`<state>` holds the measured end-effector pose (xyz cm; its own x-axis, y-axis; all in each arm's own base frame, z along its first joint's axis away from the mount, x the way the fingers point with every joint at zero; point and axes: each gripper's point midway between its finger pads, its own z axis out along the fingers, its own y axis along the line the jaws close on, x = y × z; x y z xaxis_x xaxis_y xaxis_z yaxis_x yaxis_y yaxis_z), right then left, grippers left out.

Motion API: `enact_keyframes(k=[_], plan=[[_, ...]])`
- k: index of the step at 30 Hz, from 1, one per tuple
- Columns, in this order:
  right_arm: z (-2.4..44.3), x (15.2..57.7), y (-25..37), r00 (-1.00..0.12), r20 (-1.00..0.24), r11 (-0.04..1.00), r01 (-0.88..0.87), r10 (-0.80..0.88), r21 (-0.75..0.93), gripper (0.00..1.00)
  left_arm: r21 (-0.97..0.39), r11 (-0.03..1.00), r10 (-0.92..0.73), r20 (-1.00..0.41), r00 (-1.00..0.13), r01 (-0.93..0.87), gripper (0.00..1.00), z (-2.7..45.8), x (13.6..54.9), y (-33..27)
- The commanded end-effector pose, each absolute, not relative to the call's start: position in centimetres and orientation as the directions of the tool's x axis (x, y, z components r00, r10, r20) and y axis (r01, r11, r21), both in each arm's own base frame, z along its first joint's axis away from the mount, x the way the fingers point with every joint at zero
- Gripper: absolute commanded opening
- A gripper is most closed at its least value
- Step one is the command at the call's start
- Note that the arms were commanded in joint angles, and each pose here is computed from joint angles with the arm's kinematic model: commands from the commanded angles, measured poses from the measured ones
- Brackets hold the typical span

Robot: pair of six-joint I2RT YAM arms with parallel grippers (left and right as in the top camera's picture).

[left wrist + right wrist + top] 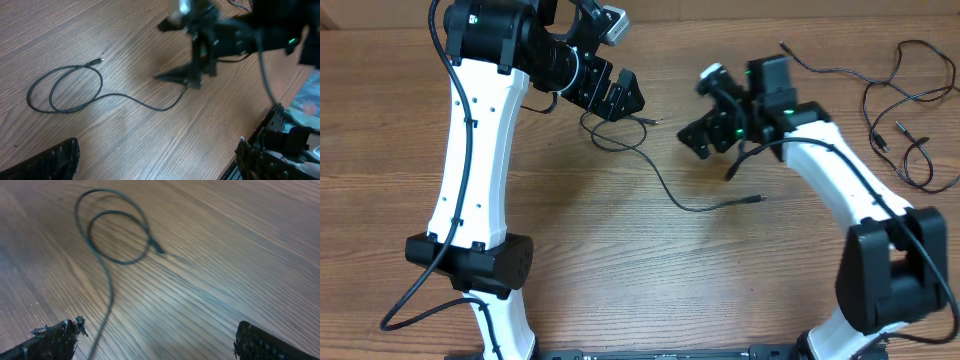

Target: Untangle cables

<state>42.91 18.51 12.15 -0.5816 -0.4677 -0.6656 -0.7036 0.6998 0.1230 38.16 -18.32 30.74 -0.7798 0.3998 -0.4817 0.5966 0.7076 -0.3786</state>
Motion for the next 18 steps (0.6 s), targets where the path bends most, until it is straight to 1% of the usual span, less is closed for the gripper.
enact_keyframes(k=[1, 5, 8, 13, 18], plan=[[10.8, 42.6, 21.6, -0.546, -0.667, 0.648, -0.752, -0.507, 0.123, 1.00, -0.383, 0.693, 0.410, -0.486, -0.772, 0.610, 1.00, 30.5, 38.3, -18.4], [9.0, 42.1, 25.5, -0.497, -0.680, 0.588, -0.800, -0.540, 0.118, 1.00, -0.383, 0.693, 0.410, -0.486, -0.772, 0.610, 0.99, 30.5, 38.3, -18.4], [7.9, 42.0, 27.4, -0.476, -0.689, 0.564, -0.817, -0.546, 0.117, 1.00, -0.383, 0.694, 0.410, -0.486, -0.772, 0.610, 1.00, 30.5, 38.3, -18.4], [6.5, 43.2, 28.7, -0.522, -0.710, 0.606, -0.777, -0.473, 0.168, 1.00, -0.383, 0.694, 0.410, -0.486, -0.772, 0.610, 1.00, 30.5, 38.3, -18.4], [4.8, 43.7, 29.0, -0.532, -0.707, 0.611, -0.771, -0.466, 0.177, 1.00, -0.383, 0.694, 0.410, -0.486, -0.772, 0.610, 1.00, 30.5, 38.3, -18.4]])
